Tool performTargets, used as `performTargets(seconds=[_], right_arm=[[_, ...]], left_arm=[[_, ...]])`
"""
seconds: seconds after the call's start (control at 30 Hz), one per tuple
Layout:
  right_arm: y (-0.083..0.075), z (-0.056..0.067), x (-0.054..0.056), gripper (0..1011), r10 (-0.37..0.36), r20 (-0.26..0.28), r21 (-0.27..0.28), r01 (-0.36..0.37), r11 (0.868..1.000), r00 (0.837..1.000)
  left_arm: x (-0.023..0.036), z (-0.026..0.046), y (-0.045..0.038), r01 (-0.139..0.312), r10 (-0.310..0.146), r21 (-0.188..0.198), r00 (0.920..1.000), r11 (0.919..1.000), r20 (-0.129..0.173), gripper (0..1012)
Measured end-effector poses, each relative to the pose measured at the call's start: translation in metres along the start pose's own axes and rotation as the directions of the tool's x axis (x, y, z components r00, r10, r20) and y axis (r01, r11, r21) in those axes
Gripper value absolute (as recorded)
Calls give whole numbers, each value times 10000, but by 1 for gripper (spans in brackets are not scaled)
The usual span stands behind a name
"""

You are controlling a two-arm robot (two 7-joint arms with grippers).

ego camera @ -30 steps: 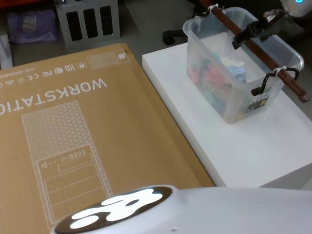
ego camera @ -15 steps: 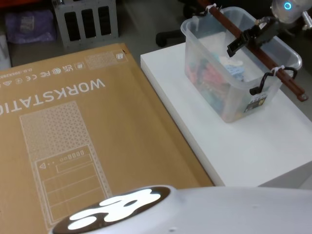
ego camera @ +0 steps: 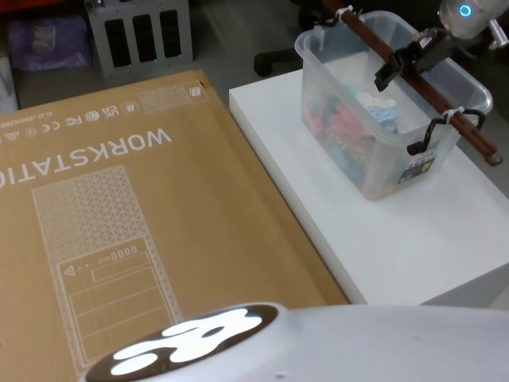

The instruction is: Use one hand to grasp the basket and place it at the designated location.

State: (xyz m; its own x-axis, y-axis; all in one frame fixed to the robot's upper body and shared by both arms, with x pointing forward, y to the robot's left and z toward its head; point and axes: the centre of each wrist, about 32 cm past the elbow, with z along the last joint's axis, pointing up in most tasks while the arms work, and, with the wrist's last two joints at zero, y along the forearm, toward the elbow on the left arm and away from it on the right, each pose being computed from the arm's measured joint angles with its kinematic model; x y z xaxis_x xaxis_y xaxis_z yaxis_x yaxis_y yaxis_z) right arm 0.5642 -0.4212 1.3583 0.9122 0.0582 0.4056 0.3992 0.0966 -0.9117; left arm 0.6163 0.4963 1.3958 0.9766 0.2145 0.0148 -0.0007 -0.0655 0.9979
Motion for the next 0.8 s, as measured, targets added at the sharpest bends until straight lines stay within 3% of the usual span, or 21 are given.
performTargets(seconds=[0.17,0.43,0.8], right_arm=[[-3,1,4,455,-31,-35,18,31,10000,10000],[-8,1,3,230,-69,-50,18,70,10000,10000],[-18,10,2,226,-111,-29,28,111,9999,9999]], left_arm=[[0,0,0,1,-1,0,10000,10000,1,0],[0,0,0,0,0,0,10000,10000,0,0],[0,0,-1,1,-1,0,10000,10000,0,0]])
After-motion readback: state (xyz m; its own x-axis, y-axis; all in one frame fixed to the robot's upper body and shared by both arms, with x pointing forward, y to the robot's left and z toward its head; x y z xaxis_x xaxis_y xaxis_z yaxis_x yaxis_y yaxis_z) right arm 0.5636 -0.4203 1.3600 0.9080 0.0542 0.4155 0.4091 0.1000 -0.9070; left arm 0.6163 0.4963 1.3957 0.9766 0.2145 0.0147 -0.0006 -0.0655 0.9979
